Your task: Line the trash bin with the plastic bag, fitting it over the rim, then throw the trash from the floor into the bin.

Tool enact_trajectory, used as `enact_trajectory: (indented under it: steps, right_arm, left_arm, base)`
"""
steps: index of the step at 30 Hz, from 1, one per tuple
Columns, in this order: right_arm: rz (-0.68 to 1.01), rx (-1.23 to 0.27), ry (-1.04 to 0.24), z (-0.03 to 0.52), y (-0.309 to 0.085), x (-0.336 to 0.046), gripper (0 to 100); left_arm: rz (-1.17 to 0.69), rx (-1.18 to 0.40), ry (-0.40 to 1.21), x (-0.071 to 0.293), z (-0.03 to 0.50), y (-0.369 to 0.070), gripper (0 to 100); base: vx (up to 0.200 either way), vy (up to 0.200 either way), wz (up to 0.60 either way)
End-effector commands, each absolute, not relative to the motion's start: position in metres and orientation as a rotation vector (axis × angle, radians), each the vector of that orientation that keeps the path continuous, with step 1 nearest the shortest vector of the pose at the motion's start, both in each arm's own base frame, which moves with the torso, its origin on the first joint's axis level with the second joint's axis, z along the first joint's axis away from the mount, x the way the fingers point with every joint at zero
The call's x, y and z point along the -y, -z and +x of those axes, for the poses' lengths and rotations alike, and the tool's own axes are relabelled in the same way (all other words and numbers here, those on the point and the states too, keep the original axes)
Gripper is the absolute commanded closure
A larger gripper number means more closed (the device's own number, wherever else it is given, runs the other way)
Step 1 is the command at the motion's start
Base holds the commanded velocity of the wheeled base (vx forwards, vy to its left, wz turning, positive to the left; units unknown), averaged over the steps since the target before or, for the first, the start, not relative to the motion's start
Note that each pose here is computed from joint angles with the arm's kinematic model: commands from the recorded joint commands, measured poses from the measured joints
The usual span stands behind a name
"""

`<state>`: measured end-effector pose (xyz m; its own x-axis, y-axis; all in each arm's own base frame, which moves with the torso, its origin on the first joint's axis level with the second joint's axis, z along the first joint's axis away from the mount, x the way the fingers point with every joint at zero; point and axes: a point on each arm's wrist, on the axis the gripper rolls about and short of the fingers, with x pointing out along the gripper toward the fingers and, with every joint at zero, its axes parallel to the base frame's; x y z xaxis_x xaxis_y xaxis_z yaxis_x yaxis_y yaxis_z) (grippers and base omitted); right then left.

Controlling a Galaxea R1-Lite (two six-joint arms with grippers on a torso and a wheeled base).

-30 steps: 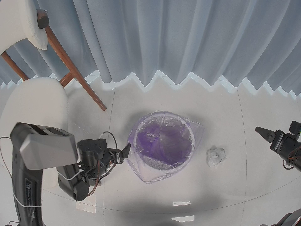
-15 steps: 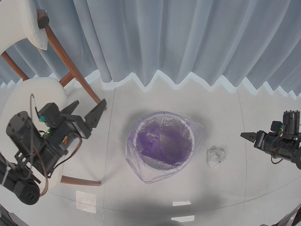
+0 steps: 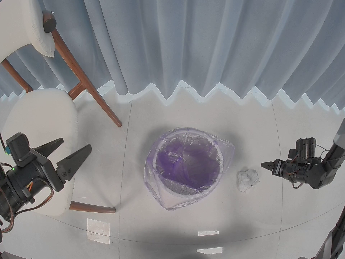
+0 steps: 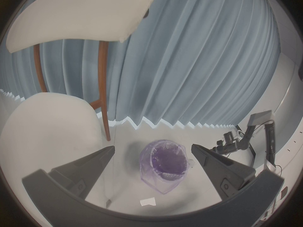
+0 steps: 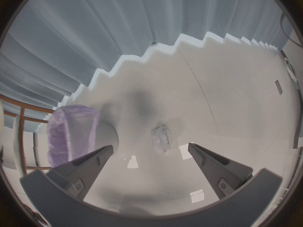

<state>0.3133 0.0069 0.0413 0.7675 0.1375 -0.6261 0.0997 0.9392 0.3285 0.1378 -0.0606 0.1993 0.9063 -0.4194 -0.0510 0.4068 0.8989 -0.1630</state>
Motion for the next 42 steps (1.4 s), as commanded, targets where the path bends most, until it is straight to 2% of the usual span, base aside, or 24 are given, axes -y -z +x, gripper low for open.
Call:
enact_trajectory:
  steps: [1, 9, 15, 20, 26, 37, 42]
  right_arm:
    - [0.339, -0.779, 0.012, 0.347, 0.019, -0.004, 0]
    - [0.324, -0.827, 0.015, 0.357, 0.052, -0.003, 0]
    - [0.32, -0.844, 0.005, 0.36, 0.063, -0.004, 0]
    - [0.325, -0.862, -0.001, 0.371, 0.059, -0.003, 0]
    - [0.332, -0.812, 0.004, 0.405, 0.051, 0.002, 0]
    - [0.349, -0.869, 0.005, 0.43, 0.049, 0.003, 0]
    - [0.357, -0.92, -0.004, 0.436, 0.048, 0.002, 0]
  left_arm:
    - [-0.176, 0.013, 0.437, 0.052, 0.12, -0.217, 0]
    - [-0.175, 0.073, 0.424, 0.063, 0.148, -0.247, 0]
    - [-0.143, 0.076, 0.432, 0.066, 0.151, -0.248, 0]
    - [-0.121, 0.094, 0.433, 0.067, 0.153, -0.252, 0]
    - [-0.119, 0.092, 0.375, 0.061, 0.164, -0.256, 0]
    - [-0.188, 0.051, 0.345, 0.054, 0.165, -0.254, 0]
    - [-0.165, 0.045, 0.348, 0.055, 0.167, -0.253, 0]
  base:
    - [0.0, 0.0, 0.0]
    - [0.0, 0.0, 0.0]
    - [0.0, 0.0, 0.0]
    - [0.0, 0.0, 0.0]
    - [0.0, 0.0, 0.0]
    - [0.0, 0.0, 0.0]
    - [-0.2, 0.0, 0.0]
